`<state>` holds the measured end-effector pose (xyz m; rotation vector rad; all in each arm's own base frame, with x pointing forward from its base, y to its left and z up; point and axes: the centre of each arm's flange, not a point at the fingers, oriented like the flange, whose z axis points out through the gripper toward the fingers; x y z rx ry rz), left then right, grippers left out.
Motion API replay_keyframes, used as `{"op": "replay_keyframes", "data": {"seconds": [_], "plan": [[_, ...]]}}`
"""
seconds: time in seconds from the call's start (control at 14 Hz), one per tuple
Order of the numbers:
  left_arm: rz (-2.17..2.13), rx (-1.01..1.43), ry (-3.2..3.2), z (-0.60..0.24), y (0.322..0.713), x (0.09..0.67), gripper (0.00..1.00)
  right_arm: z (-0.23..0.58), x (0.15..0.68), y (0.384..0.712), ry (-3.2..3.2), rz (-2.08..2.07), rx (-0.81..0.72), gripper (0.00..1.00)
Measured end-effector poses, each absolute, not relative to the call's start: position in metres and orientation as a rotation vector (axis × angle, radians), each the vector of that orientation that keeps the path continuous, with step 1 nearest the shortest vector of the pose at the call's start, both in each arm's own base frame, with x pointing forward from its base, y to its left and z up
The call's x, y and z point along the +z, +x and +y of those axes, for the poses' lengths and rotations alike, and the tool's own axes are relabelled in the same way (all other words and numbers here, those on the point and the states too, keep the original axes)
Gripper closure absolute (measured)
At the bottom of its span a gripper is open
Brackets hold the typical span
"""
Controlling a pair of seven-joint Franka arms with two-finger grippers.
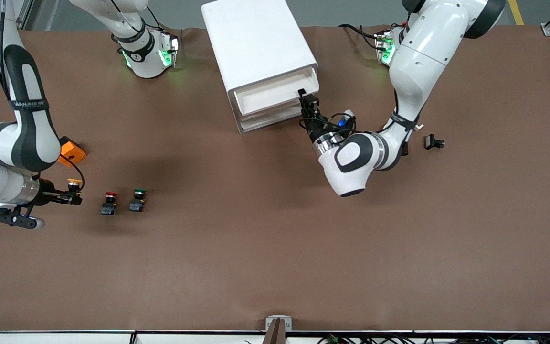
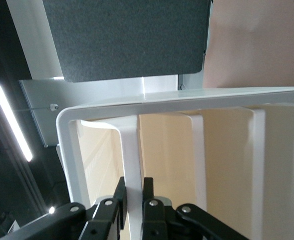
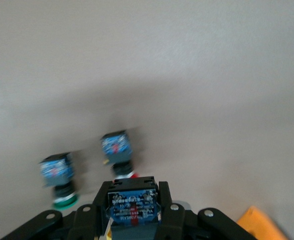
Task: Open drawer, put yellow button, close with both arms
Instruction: 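Grasp the yellow-capped button with the right gripper, then carry the yellow button over the open drawer with the right gripper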
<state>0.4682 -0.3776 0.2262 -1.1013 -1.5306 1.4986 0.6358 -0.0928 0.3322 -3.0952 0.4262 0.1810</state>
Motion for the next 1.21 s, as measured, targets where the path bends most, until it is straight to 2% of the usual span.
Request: {"op": "replay_keyframes", "data": {"seconds": [0.21, 0.43, 0.64, 0.93, 1.07, 1.14, 1.21], "plan": [[-1.583, 1.543, -1.072, -0.359, 0.487, 0.227, 0.85, -0.045, 0.389, 0.631, -3.074, 0.575, 0.245, 0.58], [-1.616, 1.578, -1.052, -0.347, 0.5, 0.228, 0.85, 0.011, 0.439, 0.609, -3.008, 0.762, 0.318, 0.58], [-1.635, 1.602, -1.038, -0.34, 0.507, 0.23, 0.85, 0.07, 0.491, 0.587, -2.949, 0.921, 0.282, 0.58], [-1.663, 1.629, -1.019, -0.33, 0.516, 0.229, 0.85, 0.219, 0.537, 0.53, -2.87, 1.184, 0.238, 0.58], [-1.687, 1.645, -1.034, -0.326, 0.521, 0.228, 0.8, 0.284, 0.539, 0.498, -2.875, 1.212, 0.237, 0.58], [-1.697, 1.651, -1.039, -0.324, 0.524, 0.228, 0.74, 0.308, 0.539, 0.484, -2.879, 1.213, 0.234, 0.58], [-1.711, 1.656, -1.044, -0.322, 0.526, 0.227, 0.63, 0.329, 0.539, 0.472, -2.873, 1.228, 0.228, 0.58]]}}
